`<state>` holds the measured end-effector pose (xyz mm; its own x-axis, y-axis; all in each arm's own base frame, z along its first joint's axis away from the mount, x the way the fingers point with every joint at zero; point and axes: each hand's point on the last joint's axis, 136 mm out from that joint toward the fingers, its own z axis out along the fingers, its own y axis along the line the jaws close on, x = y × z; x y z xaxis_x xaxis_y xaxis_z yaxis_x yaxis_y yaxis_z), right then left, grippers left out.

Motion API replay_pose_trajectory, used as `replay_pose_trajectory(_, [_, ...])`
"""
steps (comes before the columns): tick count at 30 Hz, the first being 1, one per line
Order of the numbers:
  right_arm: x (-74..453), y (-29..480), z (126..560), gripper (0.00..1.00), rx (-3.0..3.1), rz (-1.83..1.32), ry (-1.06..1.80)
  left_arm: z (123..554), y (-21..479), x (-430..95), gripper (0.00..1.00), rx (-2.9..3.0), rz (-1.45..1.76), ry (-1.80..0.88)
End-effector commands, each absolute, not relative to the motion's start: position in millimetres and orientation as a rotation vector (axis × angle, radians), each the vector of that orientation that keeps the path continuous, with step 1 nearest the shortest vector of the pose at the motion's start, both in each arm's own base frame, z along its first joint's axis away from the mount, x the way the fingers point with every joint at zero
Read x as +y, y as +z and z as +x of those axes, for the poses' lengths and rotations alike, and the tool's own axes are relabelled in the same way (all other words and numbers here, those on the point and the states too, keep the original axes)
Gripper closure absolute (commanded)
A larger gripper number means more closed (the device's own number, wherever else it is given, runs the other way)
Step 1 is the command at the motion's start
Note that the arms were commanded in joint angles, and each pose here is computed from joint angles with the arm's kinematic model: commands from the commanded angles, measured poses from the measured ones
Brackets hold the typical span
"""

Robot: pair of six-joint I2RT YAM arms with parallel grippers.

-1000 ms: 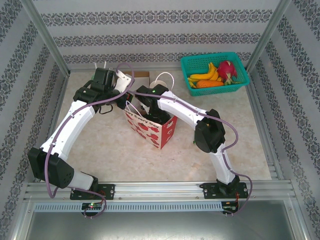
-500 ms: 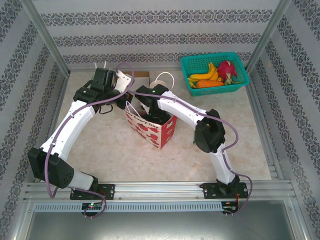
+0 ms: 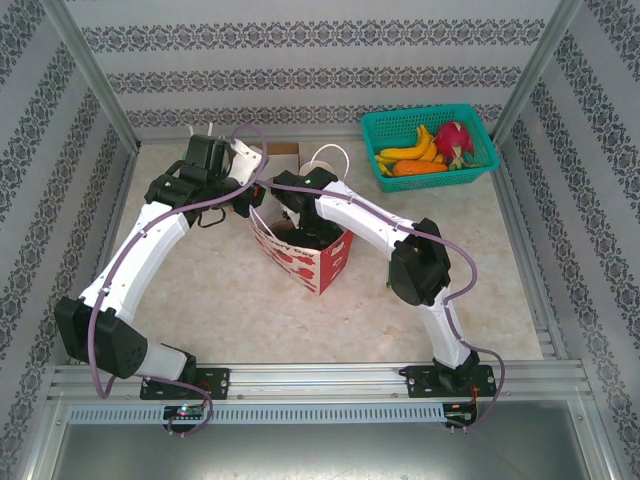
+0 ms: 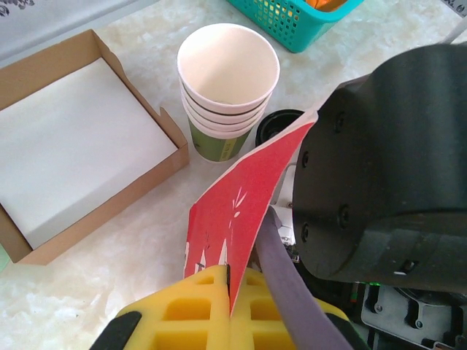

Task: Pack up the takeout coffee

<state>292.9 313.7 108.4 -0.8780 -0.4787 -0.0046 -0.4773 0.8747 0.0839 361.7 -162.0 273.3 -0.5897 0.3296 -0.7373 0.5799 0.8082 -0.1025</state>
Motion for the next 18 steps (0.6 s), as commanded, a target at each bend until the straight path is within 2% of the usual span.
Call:
replay_pose_trajectory(1, [309,122,289,0.05,-3.034,0.762,-0.098,364,299,-162,1.00,2.140,0.687,-0.400])
replay_pose_trajectory(4, [309,124,289,0.02,-3.036,0.765,-0.097,365,299,-162,1.00,2.141,0.688,-0.401])
replay_pose_trajectory(18, [317,155,296,0.02,-3.120,0.760,-0.185,366,290,-162,1.00,2.168,0.688,-0.402])
